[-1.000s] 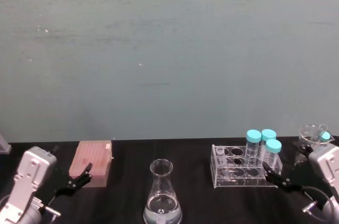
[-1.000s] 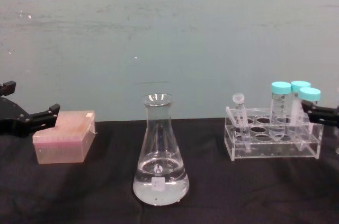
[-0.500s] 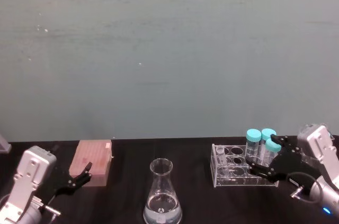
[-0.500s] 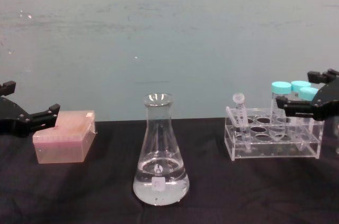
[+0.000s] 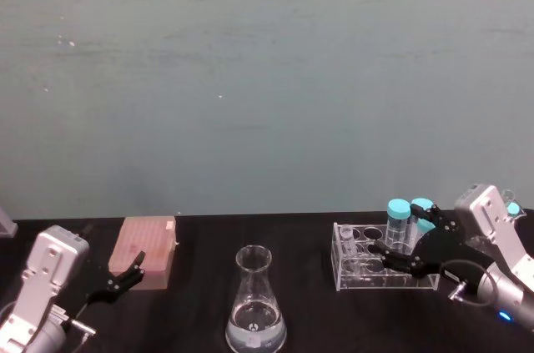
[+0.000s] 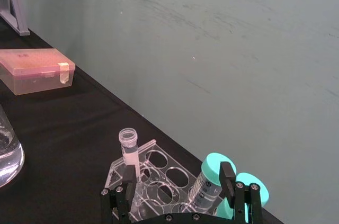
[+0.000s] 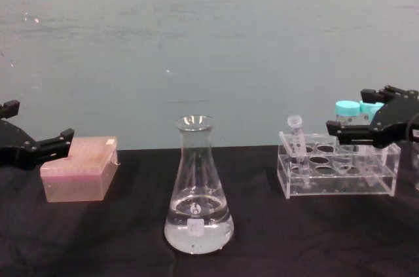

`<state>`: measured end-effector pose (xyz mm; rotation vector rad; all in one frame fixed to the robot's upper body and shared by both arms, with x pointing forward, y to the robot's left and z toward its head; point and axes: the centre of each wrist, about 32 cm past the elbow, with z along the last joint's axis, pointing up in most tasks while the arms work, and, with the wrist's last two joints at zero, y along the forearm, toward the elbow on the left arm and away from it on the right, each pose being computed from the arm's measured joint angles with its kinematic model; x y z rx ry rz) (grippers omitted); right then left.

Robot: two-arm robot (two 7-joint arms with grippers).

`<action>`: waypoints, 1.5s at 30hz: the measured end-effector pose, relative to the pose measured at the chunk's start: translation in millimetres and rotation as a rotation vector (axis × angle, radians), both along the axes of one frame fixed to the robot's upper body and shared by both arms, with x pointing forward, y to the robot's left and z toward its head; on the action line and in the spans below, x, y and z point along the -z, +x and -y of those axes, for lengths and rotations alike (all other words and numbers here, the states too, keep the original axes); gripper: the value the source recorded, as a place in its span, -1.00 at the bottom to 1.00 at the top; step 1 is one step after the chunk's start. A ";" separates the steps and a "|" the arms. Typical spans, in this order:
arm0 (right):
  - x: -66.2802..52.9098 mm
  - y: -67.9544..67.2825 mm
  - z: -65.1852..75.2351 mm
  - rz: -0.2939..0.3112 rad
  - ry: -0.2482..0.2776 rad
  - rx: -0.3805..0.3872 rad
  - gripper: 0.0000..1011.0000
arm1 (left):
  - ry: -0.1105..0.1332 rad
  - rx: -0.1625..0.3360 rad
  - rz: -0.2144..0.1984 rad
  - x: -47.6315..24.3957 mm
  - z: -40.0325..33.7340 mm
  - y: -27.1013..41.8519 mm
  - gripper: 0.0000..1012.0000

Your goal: Pour the liquid from the test tube into the beaker using one hand.

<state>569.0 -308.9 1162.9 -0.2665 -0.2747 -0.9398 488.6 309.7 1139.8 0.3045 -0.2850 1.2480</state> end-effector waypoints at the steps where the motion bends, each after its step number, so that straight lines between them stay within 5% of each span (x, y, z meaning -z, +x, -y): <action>1: -0.2 0.7 -0.2 0.001 -0.002 -0.002 0.98 | 0.000 0.000 0.000 0.0 0.0 0.0 0.98; 45: 4.5 36.4 -24.0 -0.090 -0.043 -0.136 0.98 | 0.000 0.000 0.000 0.0 0.0 0.0 0.98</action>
